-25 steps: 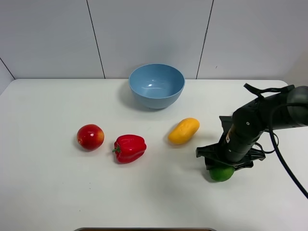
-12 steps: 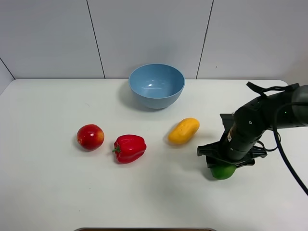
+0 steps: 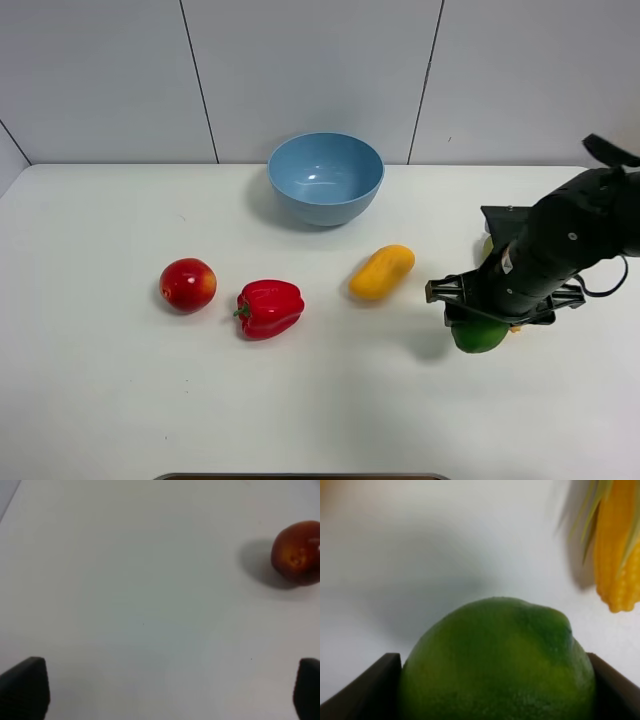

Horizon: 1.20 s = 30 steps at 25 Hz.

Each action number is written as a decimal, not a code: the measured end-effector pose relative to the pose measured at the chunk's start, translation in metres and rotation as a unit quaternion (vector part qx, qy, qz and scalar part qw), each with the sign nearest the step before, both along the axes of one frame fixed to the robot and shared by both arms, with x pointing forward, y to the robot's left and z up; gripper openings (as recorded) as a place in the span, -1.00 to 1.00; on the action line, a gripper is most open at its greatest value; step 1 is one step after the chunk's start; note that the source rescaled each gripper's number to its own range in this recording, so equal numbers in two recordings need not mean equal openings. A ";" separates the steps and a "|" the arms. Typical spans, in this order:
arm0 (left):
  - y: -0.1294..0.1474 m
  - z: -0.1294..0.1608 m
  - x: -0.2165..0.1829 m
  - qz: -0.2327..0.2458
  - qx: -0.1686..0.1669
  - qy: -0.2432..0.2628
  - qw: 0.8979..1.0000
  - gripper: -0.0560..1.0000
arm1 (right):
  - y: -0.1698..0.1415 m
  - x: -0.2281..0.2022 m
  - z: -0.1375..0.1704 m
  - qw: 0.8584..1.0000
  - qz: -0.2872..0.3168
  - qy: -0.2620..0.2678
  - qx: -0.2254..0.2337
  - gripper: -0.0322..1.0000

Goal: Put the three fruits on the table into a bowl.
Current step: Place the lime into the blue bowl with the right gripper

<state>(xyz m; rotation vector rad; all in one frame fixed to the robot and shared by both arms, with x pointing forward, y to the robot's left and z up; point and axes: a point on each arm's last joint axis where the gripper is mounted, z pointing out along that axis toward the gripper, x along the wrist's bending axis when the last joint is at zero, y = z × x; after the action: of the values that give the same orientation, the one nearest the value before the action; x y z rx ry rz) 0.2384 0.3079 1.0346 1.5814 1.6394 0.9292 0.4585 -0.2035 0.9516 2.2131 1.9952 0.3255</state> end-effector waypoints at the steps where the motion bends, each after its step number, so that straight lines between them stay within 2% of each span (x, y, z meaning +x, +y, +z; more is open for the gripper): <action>1: 0.000 0.000 0.000 0.000 0.000 0.000 1.000 1.00 | -0.001 -0.002 0.008 1.000 0.000 -0.013 0.006 -0.44; 10: 0.000 0.000 0.000 0.000 0.000 0.000 1.000 1.00 | -0.015 -0.031 0.071 0.991 -0.002 -0.123 0.053 -0.44; 13: 0.000 0.000 0.000 0.000 0.000 0.000 1.000 1.00 | -0.021 -0.043 0.091 0.984 -0.001 -0.167 0.069 -0.44; 19: 0.000 0.000 0.000 0.000 0.000 0.000 1.000 1.00 | -0.032 -0.062 0.116 0.968 0.030 -0.238 0.074 -0.44; 27: 0.000 0.000 0.000 0.000 0.000 0.000 1.000 1.00 | -0.032 -0.062 0.165 0.937 0.095 -0.331 0.063 -0.44; 30: 0.000 0.000 0.000 0.000 0.000 0.000 1.000 1.00 | -0.029 -0.058 0.183 0.918 0.113 -0.374 0.064 -0.44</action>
<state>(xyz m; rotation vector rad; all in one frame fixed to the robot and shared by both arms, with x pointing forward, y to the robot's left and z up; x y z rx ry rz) 0.2384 0.3079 1.0346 1.5816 1.6393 0.9293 0.4009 -0.2328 1.1348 1.5349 1.7894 1.1557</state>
